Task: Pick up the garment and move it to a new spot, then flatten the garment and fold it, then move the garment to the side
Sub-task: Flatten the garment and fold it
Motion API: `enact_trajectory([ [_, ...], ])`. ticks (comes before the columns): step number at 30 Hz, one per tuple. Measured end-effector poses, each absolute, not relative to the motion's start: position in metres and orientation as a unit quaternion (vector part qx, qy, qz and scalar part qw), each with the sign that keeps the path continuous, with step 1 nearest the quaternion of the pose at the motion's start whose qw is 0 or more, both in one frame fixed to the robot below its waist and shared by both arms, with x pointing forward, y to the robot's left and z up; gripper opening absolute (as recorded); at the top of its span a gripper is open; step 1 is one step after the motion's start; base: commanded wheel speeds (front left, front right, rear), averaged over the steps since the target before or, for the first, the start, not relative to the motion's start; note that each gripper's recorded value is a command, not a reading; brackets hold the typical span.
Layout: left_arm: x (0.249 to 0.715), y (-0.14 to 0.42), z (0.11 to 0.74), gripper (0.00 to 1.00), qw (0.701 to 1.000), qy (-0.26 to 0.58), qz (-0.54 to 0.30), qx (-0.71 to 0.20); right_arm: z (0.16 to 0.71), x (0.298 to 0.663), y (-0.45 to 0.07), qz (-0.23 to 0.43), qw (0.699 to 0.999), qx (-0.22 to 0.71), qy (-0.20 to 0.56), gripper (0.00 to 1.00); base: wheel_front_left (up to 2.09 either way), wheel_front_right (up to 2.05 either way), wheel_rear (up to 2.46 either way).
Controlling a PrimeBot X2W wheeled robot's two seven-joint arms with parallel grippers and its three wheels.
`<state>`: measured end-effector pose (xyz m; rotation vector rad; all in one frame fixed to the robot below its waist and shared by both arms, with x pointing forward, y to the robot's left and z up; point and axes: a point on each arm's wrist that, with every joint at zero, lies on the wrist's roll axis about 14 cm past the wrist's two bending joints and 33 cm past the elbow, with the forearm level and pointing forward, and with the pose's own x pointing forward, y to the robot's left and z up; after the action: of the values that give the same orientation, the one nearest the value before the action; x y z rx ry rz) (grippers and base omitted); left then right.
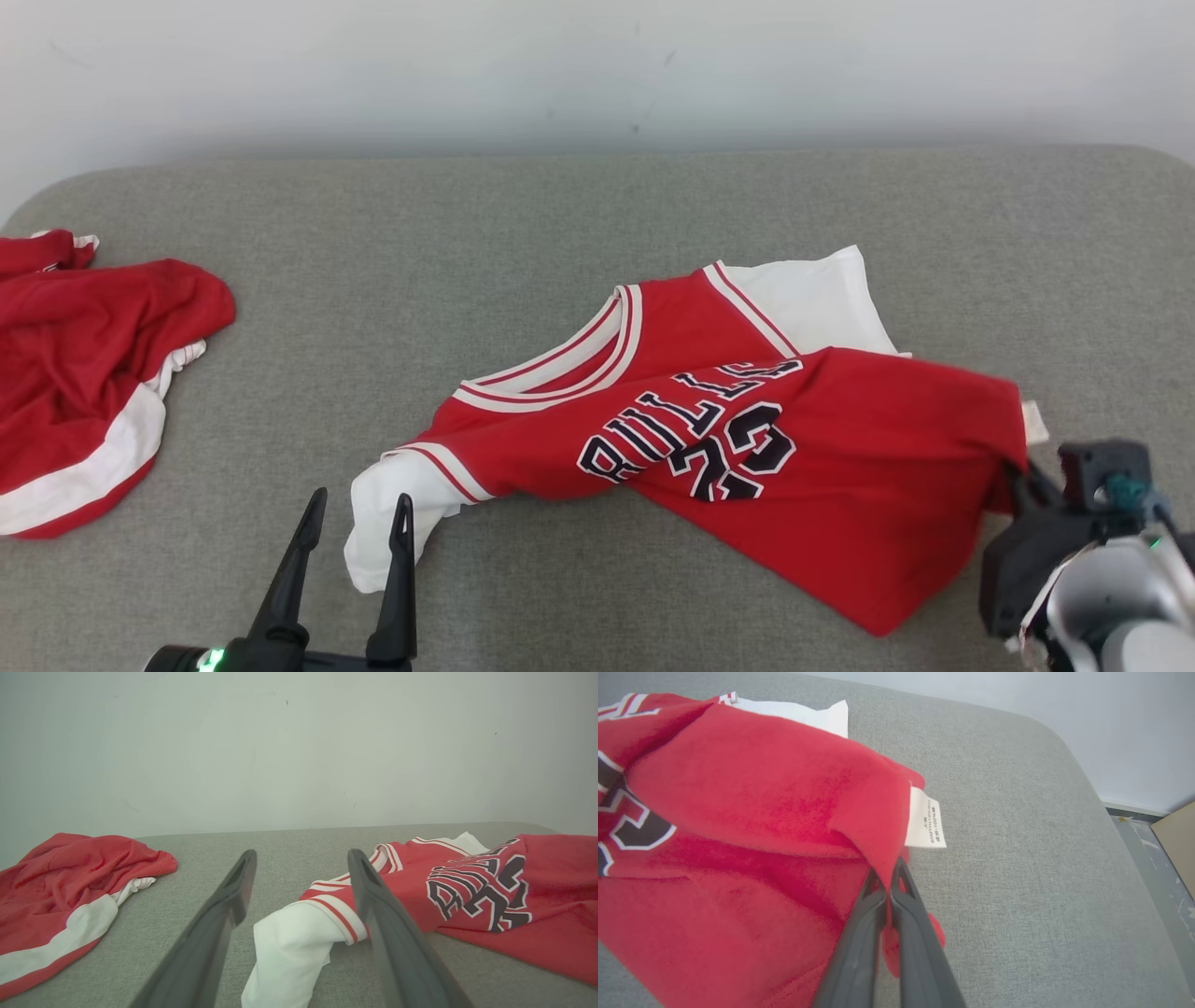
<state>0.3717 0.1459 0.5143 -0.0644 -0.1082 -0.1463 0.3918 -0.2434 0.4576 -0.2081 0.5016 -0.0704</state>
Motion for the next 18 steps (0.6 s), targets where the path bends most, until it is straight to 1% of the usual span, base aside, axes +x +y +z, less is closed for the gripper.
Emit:
enact_trajectory([
  [4,0.372,0.145,0.513,1.0,0.995,-0.052,-0.076,-0.031,0.487,0.417,-0.251,-0.026,0.967,-0.138,0.212,0.0,0.0,0.0,0.0],
  [8,0.372,0.145,0.51,1.0,0.995,-0.048,-0.077,-0.032,0.507,0.449,-0.25,-0.002,0.964,-0.179,0.197,0.0,0.0,0.0,0.0],
  [12,0.375,0.147,0.51,1.0,0.996,-0.048,-0.074,-0.031,0.529,0.488,-0.243,0.018,0.966,-0.195,0.169,0.0,0.0,0.0,0.0],
  [18,0.379,0.157,0.511,1.0,0.997,-0.05,-0.059,-0.028,0.543,0.54,-0.221,0.047,0.966,-0.211,0.144,0.0,0.0,0.0,0.0],
])
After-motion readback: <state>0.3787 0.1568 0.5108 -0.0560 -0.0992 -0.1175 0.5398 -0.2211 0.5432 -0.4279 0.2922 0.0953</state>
